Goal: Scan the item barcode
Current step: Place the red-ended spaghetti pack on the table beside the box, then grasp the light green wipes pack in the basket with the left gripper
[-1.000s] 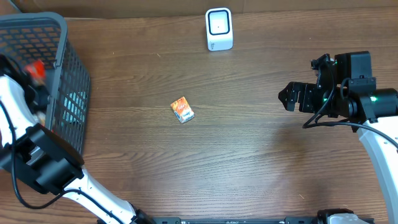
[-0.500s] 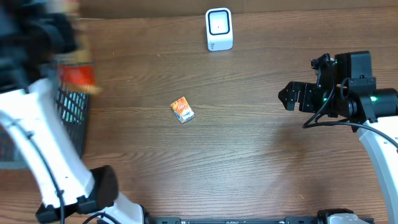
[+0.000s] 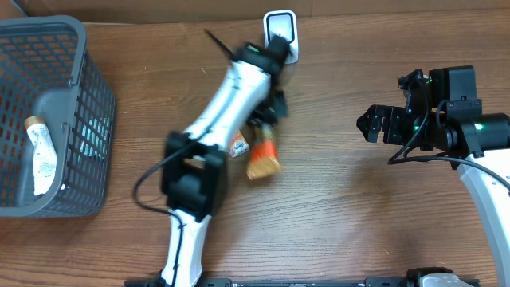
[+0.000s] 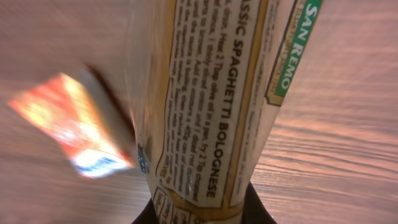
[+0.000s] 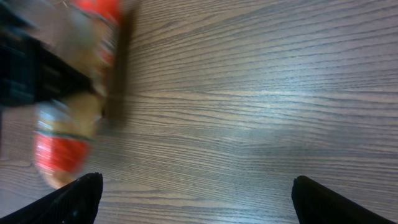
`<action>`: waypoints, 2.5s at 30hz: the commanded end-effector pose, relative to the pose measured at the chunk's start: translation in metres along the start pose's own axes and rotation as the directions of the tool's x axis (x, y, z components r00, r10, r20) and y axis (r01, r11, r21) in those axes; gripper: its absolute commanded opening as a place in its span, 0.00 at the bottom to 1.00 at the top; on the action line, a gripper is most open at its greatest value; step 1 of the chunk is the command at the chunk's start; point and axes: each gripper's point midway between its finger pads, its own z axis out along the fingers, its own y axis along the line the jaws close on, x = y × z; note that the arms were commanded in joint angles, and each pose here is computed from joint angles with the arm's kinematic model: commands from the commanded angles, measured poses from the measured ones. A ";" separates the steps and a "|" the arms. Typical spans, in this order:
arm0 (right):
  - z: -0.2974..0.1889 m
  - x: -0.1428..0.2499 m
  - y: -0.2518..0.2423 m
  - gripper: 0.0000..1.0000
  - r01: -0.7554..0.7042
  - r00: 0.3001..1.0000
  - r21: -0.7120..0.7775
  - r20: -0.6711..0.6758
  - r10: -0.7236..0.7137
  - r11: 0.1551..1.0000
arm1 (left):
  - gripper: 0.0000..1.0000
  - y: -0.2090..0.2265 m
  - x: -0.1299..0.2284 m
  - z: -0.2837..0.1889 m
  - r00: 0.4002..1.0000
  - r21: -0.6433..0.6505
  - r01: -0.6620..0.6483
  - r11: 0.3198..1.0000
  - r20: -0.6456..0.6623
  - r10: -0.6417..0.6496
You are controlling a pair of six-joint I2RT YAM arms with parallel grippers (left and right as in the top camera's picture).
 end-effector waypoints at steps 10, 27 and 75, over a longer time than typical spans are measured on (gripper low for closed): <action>-0.006 -0.004 0.004 1.00 0.011 1.000 -0.003 0.015 -0.010 1.000 | 0.61 -0.007 -0.002 0.030 0.997 -0.151 0.044 0.988 0.065 -0.035; -0.006 -0.006 0.004 1.00 0.013 1.000 -0.001 0.021 -0.013 1.000 | 1.00 0.165 -0.069 -0.286 0.763 0.070 0.129 0.989 0.630 -0.144; -0.006 -0.008 0.005 1.00 0.015 0.999 -0.004 0.031 -0.015 1.000 | 0.05 0.443 -0.045 0.074 0.932 0.215 0.258 0.942 0.201 -0.302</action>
